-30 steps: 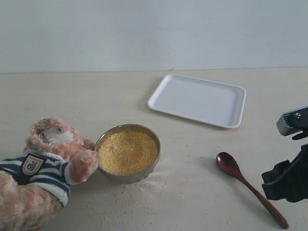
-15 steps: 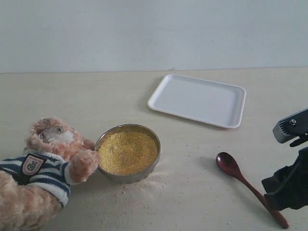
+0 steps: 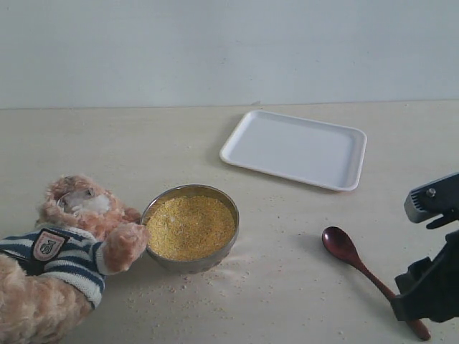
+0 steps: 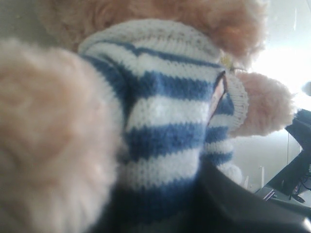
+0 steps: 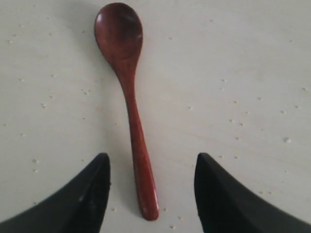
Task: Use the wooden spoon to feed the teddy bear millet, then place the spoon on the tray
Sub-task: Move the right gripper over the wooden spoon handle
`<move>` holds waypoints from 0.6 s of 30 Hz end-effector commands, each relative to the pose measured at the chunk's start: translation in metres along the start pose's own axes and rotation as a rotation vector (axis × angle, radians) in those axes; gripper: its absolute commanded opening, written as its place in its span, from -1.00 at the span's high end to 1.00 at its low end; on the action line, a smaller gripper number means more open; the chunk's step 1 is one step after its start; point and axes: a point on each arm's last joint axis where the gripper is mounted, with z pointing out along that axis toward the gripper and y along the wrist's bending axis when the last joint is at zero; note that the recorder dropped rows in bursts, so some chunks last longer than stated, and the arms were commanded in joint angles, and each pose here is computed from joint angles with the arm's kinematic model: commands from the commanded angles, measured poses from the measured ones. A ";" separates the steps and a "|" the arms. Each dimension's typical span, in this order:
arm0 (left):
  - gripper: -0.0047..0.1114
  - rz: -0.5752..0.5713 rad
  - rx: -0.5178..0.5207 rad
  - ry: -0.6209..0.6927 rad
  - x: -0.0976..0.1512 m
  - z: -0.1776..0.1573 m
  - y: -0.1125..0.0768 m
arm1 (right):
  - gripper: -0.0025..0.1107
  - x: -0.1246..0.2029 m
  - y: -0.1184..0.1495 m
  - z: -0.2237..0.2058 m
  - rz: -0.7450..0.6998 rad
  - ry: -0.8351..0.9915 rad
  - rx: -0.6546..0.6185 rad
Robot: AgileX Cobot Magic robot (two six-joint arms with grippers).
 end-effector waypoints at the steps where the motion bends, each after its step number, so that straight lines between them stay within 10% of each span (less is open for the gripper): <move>1: 0.83 0.004 0.018 -0.010 -0.001 -0.001 -0.003 | 0.02 0.009 0.011 0.005 -0.042 -0.034 -0.035; 18: 0.83 0.004 0.018 -0.010 -0.001 -0.001 -0.003 | 0.02 0.020 0.014 0.050 -0.056 0.114 -0.051</move>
